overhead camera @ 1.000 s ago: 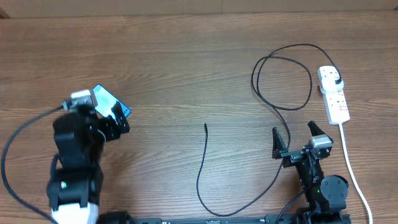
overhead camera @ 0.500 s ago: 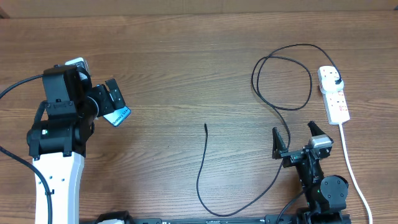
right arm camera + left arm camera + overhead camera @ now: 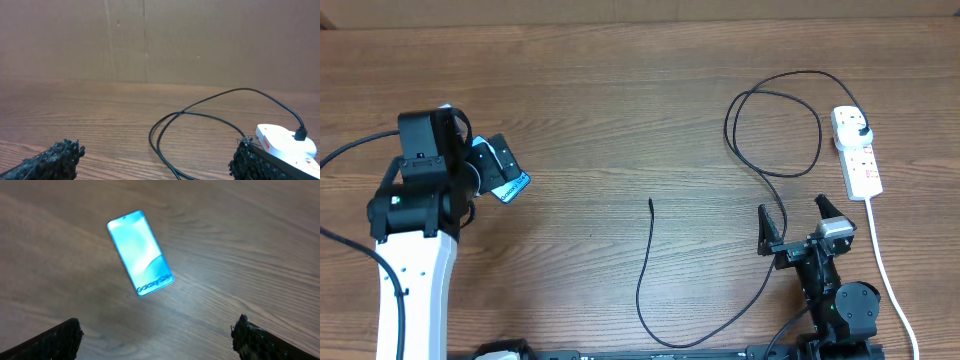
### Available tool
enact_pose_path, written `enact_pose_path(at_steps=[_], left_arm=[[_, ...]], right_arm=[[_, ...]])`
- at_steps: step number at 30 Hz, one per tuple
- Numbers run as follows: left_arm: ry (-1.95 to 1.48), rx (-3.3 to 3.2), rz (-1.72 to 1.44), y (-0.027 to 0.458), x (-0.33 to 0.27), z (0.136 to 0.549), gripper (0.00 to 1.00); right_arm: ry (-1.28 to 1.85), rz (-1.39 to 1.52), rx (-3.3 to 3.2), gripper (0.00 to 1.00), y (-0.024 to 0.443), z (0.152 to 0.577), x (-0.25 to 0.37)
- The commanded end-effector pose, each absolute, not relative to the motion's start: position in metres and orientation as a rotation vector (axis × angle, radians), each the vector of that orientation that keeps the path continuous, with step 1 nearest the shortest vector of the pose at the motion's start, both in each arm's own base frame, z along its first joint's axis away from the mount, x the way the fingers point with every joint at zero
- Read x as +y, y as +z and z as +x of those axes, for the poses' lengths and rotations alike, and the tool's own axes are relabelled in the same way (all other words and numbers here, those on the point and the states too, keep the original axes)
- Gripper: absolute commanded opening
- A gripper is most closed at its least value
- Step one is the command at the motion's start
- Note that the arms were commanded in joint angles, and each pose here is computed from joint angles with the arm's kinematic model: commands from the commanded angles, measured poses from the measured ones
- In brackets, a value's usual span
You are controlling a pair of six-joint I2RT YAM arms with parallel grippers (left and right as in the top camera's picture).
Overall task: Plug charger to phone and switch on socket
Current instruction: 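Move the left gripper forward over the Galaxy phone, then lower the left gripper and close it on the phone's sides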
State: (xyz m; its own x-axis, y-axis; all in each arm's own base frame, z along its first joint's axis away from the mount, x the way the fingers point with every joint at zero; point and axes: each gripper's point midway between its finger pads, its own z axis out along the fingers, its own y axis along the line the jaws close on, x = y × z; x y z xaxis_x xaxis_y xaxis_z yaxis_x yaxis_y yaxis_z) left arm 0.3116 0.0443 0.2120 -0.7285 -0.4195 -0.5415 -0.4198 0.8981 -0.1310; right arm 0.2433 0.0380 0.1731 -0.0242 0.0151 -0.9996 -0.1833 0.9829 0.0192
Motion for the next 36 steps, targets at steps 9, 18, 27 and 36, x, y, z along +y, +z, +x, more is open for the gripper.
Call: enact_pose_path(at_steps=[9,18,27,36], left_arm=[[0.100,2.730,-0.887,0.190,0.057,0.346,1.00],[0.130,2.834,-1.085,0.143,0.068,0.360,1.00],[0.129,2.825,-1.086,0.125,0.071,0.376,1.00],[0.124,2.859,-1.096,0.104,0.070,0.383,1.00]], right_arm=[[0.161,-0.140,1.584,1.00,0.171,0.243,0.039],[0.160,-0.141,1.584,1.00,0.171,0.243,0.039],[0.161,-0.140,1.584,1.00,0.171,0.243,0.039],[0.161,-0.140,1.584,1.00,0.171,0.243,0.039]])
